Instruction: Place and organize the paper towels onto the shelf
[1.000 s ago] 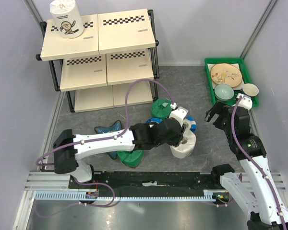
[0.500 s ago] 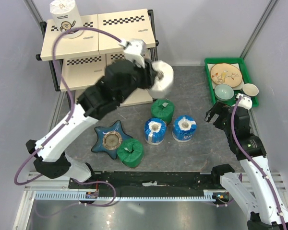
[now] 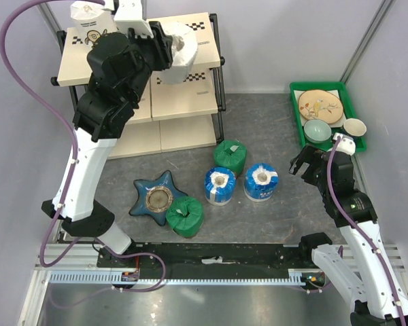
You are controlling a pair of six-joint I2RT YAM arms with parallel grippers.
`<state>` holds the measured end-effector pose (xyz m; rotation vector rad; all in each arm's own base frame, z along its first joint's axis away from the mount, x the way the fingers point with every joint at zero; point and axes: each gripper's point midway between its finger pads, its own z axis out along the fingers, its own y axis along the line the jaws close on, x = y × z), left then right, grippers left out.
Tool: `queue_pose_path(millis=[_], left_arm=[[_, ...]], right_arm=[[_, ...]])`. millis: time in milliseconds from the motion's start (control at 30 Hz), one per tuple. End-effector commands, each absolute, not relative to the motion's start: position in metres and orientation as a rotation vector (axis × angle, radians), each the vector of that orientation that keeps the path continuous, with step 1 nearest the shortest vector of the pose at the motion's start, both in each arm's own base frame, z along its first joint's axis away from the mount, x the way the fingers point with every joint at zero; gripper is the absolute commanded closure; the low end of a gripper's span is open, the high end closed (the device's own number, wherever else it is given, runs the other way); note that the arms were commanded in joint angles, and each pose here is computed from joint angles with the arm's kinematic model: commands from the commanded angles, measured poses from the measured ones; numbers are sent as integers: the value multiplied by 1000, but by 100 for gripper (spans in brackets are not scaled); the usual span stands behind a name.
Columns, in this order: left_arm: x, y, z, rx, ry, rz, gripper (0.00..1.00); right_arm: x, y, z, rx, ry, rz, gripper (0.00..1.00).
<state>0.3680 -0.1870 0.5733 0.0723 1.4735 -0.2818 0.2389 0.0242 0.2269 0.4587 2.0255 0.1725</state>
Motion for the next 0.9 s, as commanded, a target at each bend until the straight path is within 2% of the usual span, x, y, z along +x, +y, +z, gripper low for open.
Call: queue_pose_path(millis=[0, 367, 867], left_arm=[[373, -142, 621, -27, 1312, -187, 53], [404, -108, 638, -116, 1214, -166, 56], [462, -99, 602, -155, 1278, -286, 57]], right_arm=[[236, 24, 233, 449, 2013, 176, 2], [231, 25, 224, 444, 2031, 181, 2], [233, 25, 218, 440, 2049, 174, 2]])
